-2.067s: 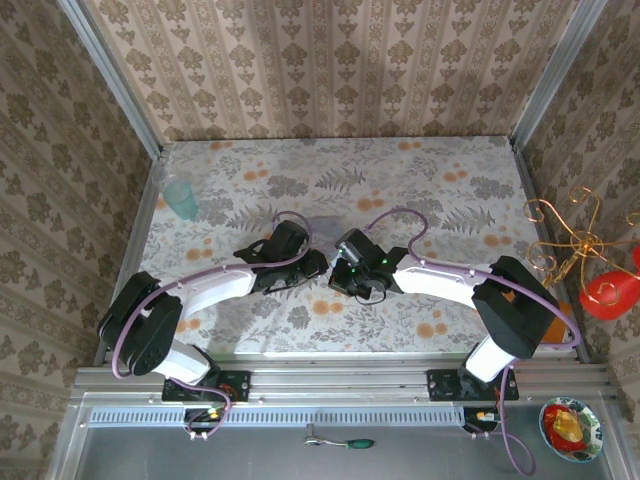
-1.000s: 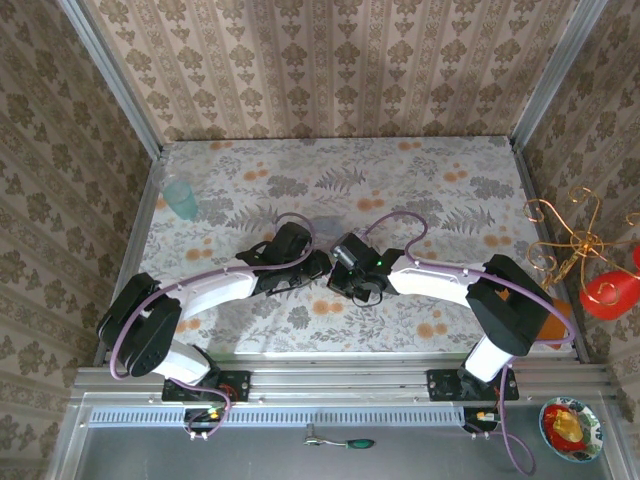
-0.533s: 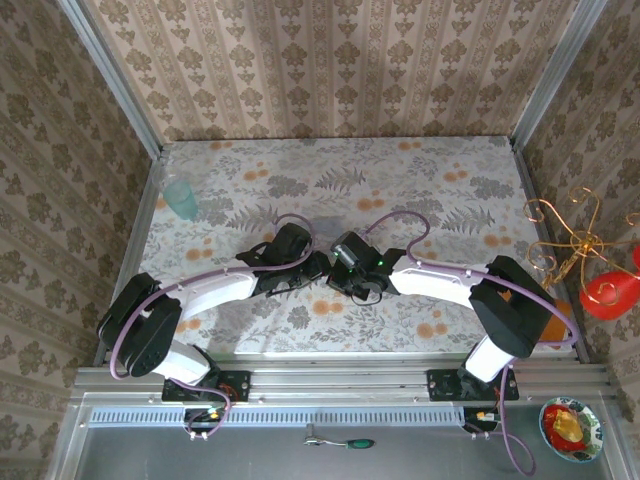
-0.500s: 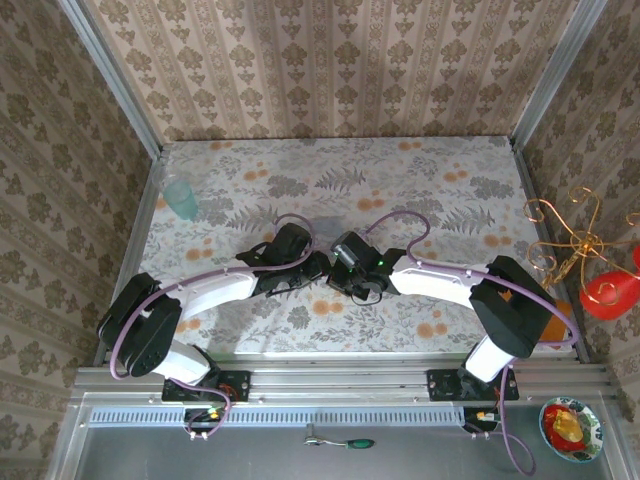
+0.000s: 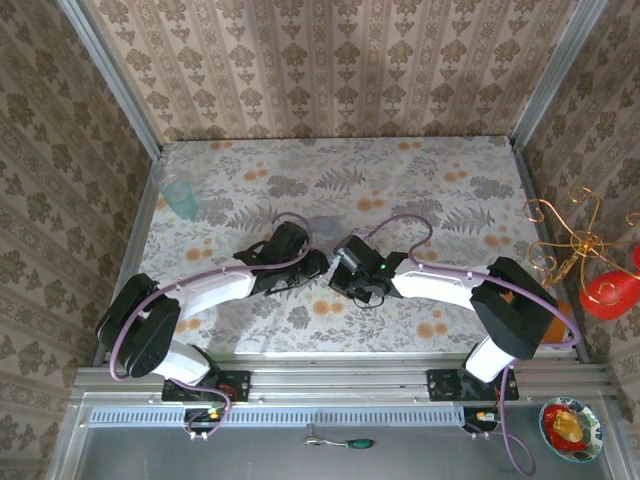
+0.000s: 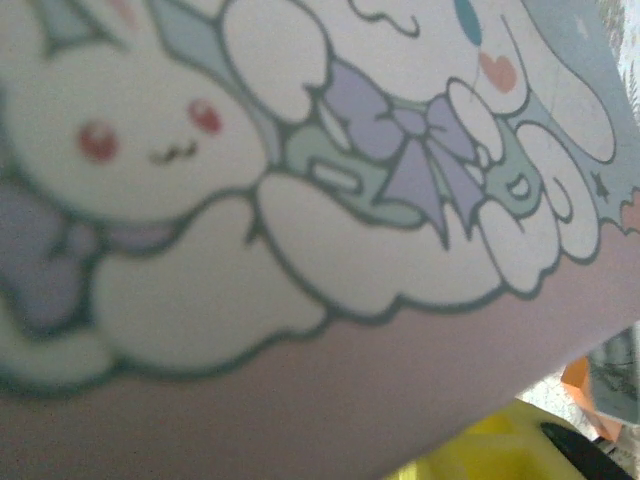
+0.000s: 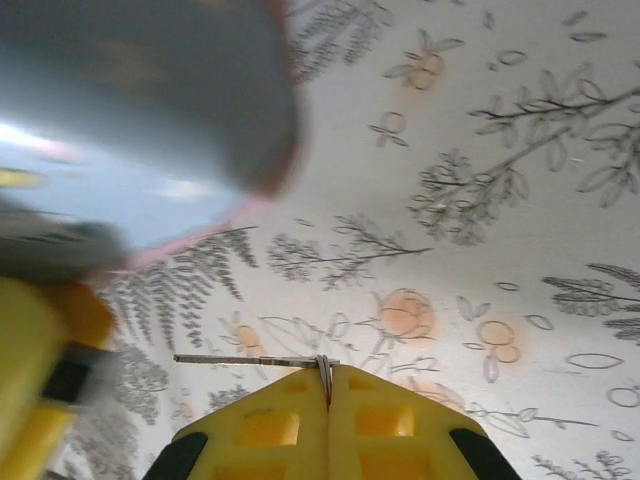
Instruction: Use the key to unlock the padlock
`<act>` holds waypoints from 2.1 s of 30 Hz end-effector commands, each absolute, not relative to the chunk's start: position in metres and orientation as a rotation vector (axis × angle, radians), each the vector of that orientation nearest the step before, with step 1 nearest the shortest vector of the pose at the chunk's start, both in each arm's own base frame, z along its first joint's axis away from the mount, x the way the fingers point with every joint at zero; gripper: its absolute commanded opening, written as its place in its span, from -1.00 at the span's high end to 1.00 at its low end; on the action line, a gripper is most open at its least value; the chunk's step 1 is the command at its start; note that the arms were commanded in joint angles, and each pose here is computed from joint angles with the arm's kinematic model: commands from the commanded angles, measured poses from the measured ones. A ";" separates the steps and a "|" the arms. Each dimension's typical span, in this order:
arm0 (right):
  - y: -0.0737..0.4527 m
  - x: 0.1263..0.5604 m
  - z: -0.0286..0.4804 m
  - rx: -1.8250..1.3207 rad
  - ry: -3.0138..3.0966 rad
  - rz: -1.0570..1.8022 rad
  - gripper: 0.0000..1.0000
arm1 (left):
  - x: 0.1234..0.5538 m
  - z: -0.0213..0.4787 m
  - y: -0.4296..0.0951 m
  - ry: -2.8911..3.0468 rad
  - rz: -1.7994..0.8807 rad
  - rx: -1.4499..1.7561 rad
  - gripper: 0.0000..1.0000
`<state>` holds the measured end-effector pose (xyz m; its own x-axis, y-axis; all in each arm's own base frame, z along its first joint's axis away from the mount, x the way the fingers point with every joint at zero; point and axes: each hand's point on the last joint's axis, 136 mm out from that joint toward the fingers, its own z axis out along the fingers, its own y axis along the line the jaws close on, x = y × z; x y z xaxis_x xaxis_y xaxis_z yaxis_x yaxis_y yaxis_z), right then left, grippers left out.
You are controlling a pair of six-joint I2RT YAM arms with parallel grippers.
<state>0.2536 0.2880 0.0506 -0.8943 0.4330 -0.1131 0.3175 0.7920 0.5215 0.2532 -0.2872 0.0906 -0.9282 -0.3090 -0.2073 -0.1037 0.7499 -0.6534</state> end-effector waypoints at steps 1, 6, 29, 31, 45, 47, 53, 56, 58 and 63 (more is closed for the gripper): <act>0.282 0.252 0.051 0.619 2.724 0.756 1.00 | 0.265 0.113 -0.278 2.560 -0.983 -0.310 0.64; 0.282 0.257 0.062 0.617 2.669 0.804 1.00 | 0.267 0.109 -0.271 2.566 -0.968 -0.329 0.64; 0.264 0.249 0.090 0.334 2.576 0.884 1.00 | 0.253 0.019 -0.251 2.758 -0.539 -0.029 0.46; 0.265 0.250 0.092 0.330 2.574 0.886 1.00 | 0.250 0.018 -0.250 2.763 -0.534 -0.021 0.41; 0.282 0.247 0.115 0.236 2.510 1.043 1.00 | 0.227 0.130 -0.257 2.293 -0.836 0.198 -0.42; 0.287 0.246 0.121 0.229 2.499 1.072 1.00 | 0.220 0.142 -0.265 2.215 -0.936 0.260 -0.43; 0.301 0.241 0.140 0.207 2.463 1.170 1.00 | 0.212 0.158 -0.286 2.130 -1.087 0.353 -0.34; 0.304 0.240 0.146 0.200 2.451 1.193 1.00 | 0.214 0.154 -0.289 2.161 -1.075 0.355 -0.26; 0.305 0.239 0.148 0.198 2.448 1.205 1.00 | 0.215 0.153 -0.291 2.173 -1.074 0.360 -0.17; 0.309 0.238 0.151 0.196 2.439 1.237 1.00 | 0.216 0.152 -0.297 2.184 -1.099 0.358 0.01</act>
